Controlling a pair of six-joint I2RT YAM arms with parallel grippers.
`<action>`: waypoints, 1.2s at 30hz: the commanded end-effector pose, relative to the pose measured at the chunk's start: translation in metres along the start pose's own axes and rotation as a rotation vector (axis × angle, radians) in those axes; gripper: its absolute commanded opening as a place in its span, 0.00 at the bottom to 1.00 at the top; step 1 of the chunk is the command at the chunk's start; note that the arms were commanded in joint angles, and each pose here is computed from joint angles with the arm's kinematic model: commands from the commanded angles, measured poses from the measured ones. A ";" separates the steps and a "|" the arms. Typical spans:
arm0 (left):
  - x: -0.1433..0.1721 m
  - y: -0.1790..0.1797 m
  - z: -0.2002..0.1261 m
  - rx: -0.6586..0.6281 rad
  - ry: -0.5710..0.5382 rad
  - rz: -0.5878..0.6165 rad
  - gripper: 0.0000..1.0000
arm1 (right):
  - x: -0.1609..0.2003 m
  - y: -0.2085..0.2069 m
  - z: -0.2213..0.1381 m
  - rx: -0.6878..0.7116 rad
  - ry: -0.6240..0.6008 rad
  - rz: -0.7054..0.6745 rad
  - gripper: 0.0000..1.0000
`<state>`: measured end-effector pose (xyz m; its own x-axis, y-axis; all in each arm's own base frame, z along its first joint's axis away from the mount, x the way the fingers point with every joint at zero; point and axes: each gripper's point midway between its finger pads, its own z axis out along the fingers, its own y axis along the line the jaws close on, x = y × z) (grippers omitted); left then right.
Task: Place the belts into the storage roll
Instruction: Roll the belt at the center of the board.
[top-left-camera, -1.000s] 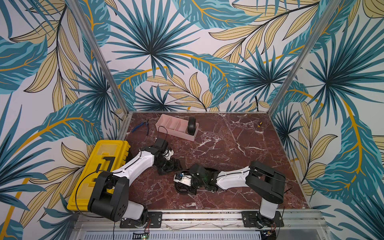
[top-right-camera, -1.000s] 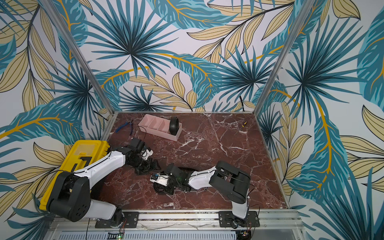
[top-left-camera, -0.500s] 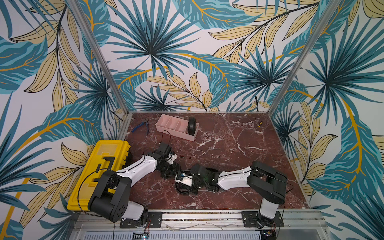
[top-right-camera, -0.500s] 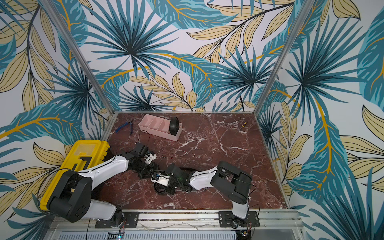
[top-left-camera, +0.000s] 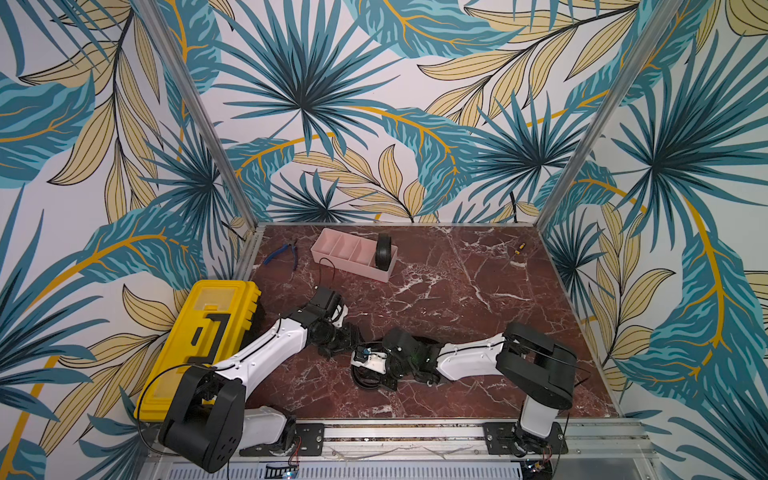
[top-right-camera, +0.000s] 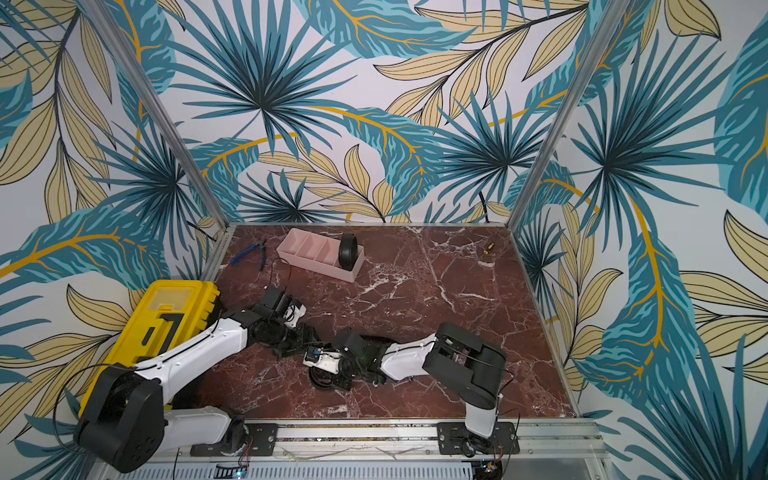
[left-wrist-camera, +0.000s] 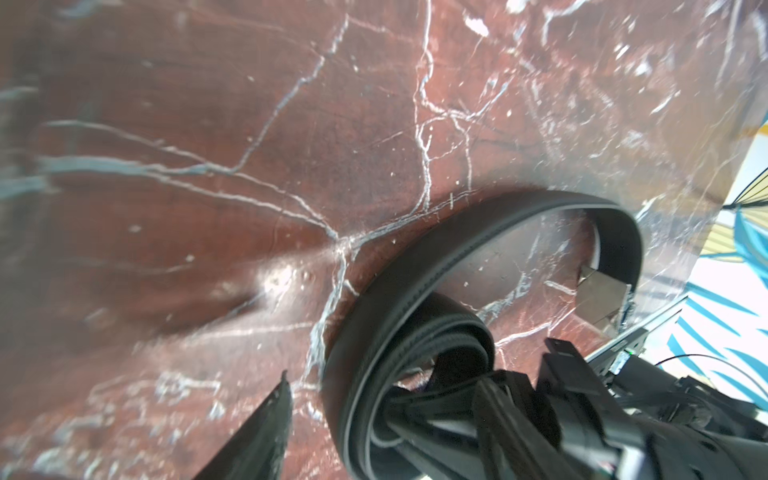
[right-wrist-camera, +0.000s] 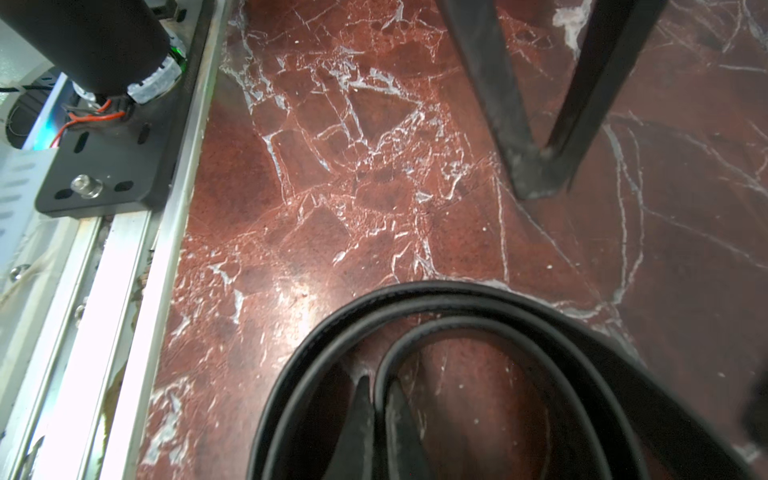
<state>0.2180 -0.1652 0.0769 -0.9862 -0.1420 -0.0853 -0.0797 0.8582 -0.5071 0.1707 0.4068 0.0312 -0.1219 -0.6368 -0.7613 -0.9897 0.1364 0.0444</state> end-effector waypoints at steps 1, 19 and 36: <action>0.029 0.011 0.000 -0.046 0.069 -0.024 0.69 | 0.036 -0.008 -0.004 0.032 0.109 0.077 0.01; 0.040 0.022 0.030 -0.187 0.108 0.043 0.68 | 0.029 -0.010 -0.012 0.045 0.084 0.066 0.01; 0.048 0.007 0.026 0.083 0.075 0.065 0.66 | 0.028 -0.017 -0.021 0.037 0.073 0.077 0.01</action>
<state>0.1850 -0.1708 0.0430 -0.9914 -0.1095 -0.0715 -0.0553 0.8464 -0.5296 0.1762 0.3875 0.0324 -0.1475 -0.6501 -0.7454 -0.9864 0.1524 0.0622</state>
